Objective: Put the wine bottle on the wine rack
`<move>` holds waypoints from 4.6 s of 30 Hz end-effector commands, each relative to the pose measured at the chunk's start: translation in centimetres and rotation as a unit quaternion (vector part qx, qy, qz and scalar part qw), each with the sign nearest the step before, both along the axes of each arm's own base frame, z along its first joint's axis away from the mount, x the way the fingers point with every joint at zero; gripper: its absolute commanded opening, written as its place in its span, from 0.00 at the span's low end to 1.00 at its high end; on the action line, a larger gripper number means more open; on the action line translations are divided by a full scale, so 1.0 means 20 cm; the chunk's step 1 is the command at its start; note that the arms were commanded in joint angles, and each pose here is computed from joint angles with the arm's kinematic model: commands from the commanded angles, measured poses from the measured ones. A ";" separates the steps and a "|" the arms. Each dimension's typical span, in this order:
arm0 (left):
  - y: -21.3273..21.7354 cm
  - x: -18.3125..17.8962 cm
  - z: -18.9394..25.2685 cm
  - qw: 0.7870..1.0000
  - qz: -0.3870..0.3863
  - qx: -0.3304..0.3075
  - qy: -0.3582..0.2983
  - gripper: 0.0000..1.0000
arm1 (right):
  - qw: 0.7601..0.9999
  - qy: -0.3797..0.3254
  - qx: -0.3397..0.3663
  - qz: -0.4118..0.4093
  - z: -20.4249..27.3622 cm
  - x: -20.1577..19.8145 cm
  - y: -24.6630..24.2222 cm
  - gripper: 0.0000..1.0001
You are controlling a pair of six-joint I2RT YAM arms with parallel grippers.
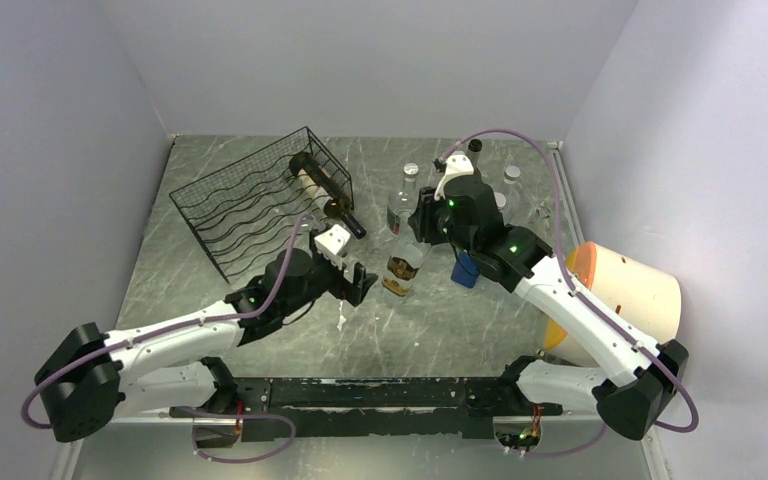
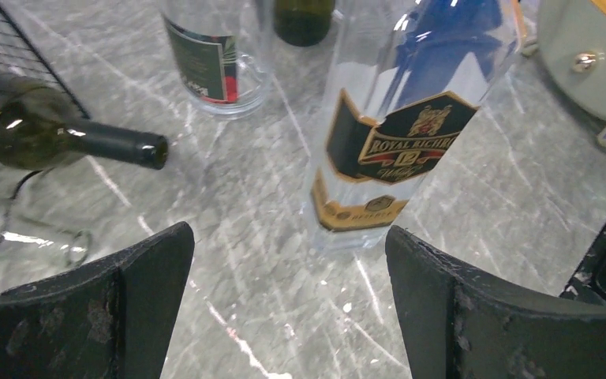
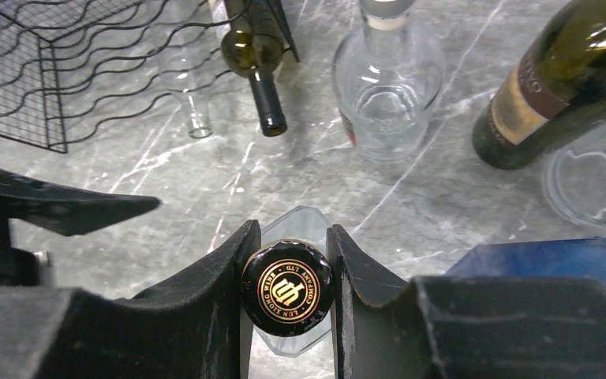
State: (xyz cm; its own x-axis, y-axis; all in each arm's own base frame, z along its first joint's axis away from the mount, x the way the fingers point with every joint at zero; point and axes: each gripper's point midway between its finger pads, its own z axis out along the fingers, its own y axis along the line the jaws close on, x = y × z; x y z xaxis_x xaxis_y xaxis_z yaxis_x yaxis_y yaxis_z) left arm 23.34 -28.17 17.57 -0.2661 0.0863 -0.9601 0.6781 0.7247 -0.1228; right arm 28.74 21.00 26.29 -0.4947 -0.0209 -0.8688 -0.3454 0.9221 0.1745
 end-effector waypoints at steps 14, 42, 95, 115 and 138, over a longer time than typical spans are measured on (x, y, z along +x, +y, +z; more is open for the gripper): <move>-0.18 -0.01 0.04 0.986 -0.080 -0.086 -0.120 0.95 | 0.959 -0.031 0.278 -0.043 0.48 0.02 0.16 0.00; -0.15 0.16 0.07 0.961 -0.057 0.048 -0.266 0.81 | 0.957 0.016 0.288 -0.031 0.43 -0.09 0.15 0.06; -0.33 0.06 0.73 0.736 -0.127 0.236 -0.622 0.07 | 0.963 0.086 -0.049 0.250 -0.04 -0.49 0.02 0.91; -0.26 0.08 0.64 0.830 -0.106 0.179 -0.518 0.89 | 0.983 0.049 -0.023 0.176 0.04 -0.34 0.04 0.00; 0.24 0.07 0.91 0.966 0.133 -0.082 -0.205 0.92 | 0.979 0.048 0.045 0.195 -0.16 -0.22 0.36 0.00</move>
